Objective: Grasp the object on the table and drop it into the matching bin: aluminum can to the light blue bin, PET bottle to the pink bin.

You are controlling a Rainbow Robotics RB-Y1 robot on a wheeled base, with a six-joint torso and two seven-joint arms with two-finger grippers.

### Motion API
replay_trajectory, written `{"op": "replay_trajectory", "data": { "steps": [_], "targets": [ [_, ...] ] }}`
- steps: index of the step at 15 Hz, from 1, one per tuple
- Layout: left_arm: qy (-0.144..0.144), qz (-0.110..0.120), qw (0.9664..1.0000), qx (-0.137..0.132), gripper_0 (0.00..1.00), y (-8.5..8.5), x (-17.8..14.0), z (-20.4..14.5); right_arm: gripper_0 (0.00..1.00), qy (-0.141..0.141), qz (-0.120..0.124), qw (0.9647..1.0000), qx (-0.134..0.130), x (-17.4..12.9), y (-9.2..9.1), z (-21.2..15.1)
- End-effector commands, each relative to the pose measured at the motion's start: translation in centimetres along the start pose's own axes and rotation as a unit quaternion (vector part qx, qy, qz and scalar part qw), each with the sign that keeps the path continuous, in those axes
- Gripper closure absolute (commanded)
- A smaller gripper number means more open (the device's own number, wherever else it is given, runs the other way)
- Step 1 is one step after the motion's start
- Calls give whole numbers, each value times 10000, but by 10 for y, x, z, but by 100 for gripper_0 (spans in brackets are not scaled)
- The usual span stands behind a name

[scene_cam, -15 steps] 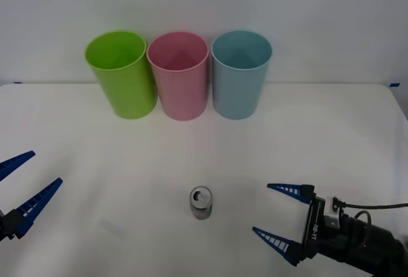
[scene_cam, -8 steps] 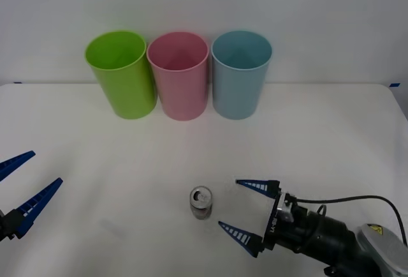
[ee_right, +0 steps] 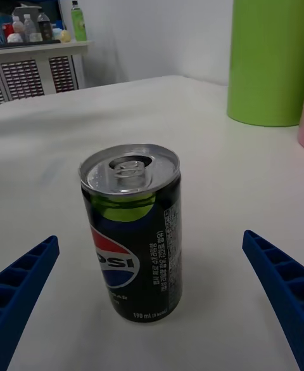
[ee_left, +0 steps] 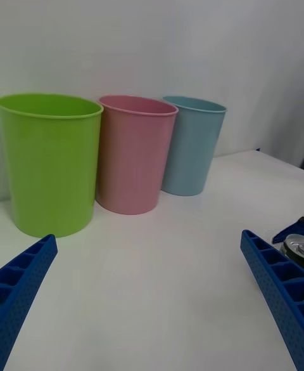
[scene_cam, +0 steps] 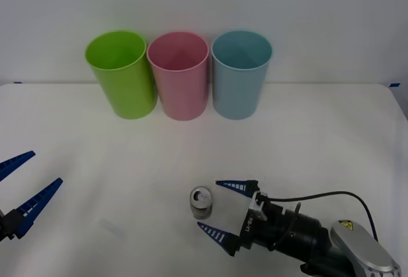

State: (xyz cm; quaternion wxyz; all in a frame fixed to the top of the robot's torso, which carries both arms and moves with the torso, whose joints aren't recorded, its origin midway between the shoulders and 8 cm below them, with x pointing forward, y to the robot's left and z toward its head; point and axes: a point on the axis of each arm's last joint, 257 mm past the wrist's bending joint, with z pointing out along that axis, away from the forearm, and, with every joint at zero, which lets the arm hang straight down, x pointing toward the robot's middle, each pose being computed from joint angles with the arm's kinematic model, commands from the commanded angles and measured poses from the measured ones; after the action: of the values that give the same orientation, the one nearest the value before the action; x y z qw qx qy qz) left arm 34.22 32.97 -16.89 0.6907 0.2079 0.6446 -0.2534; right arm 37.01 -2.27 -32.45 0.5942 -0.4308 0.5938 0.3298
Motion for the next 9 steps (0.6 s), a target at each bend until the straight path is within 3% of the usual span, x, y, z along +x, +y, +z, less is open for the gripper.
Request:
{"op": "replay_trajectory", "data": {
  "steps": [1,9],
  "targets": [
    [0,0,10000,0,0,0,0,0,0,51,-14,10000,42,1,2,13],
    [0,0,10000,0,0,0,0,0,0,145,-40,9998,163,3,8,40]
  ]
}}
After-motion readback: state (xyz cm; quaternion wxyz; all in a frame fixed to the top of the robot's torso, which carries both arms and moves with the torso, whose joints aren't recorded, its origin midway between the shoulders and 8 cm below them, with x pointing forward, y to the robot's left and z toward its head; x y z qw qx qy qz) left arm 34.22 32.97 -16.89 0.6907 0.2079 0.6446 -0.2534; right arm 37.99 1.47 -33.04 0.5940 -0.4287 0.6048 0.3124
